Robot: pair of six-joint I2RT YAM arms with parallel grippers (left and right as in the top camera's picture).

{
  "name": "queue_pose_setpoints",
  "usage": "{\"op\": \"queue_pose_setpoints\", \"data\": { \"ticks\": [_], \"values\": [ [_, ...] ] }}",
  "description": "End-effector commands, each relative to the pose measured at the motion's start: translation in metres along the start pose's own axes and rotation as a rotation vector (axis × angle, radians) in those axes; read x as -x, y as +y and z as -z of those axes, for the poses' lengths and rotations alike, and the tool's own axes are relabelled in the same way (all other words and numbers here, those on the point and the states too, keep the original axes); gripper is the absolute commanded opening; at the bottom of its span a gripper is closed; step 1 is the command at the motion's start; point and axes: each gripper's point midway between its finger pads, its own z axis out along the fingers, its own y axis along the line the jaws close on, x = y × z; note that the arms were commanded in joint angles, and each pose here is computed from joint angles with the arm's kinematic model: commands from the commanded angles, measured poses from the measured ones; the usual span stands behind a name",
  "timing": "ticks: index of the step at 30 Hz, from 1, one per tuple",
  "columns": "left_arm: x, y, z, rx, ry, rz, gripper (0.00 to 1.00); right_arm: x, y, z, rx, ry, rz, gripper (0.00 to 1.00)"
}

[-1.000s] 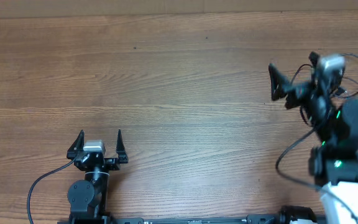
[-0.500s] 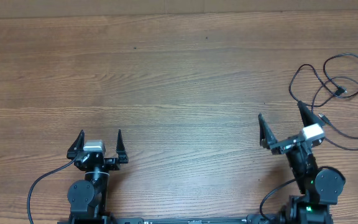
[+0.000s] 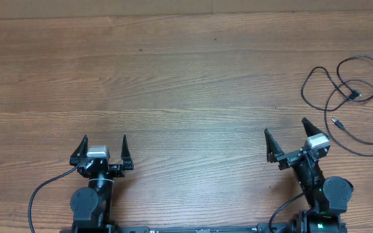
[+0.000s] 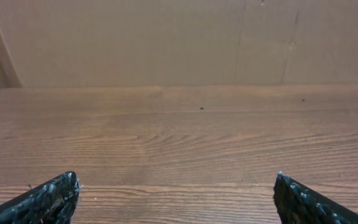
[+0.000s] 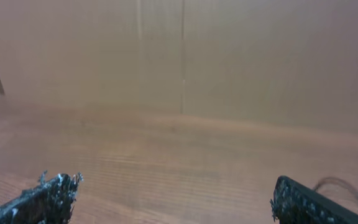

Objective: Untangle cables

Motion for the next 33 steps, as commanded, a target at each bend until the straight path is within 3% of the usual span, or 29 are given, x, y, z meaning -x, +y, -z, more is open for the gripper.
{"op": "queue_pose_setpoints", "data": {
  "ticks": [1, 18, 25, 30, 33],
  "values": [
    [0.000, -0.003, 0.000, -0.014, -0.005, 0.008, 0.99, -0.011, -0.001, 0.004, -0.013, 0.033, -0.018, 1.00],
    [0.000, -0.003, 0.000, -0.014, -0.005, 0.008, 1.00, -0.007, 0.002, 0.015, -0.025, 0.005, -0.006, 1.00],
    [0.000, -0.003, 0.000, -0.014, -0.005, 0.008, 1.00, -0.007, -0.017, 0.017, -0.138, 0.005, -0.008, 1.00],
    [0.000, -0.003, 0.000, -0.014, -0.005, 0.008, 1.00, -0.010, -0.044, 0.022, -0.294, -0.007, -0.169, 1.00],
    [0.000, -0.003, 0.000, -0.014, -0.005, 0.008, 1.00, -0.011, -0.043, 0.022, -0.290, -0.003, -0.165, 1.00]
  ]
}}
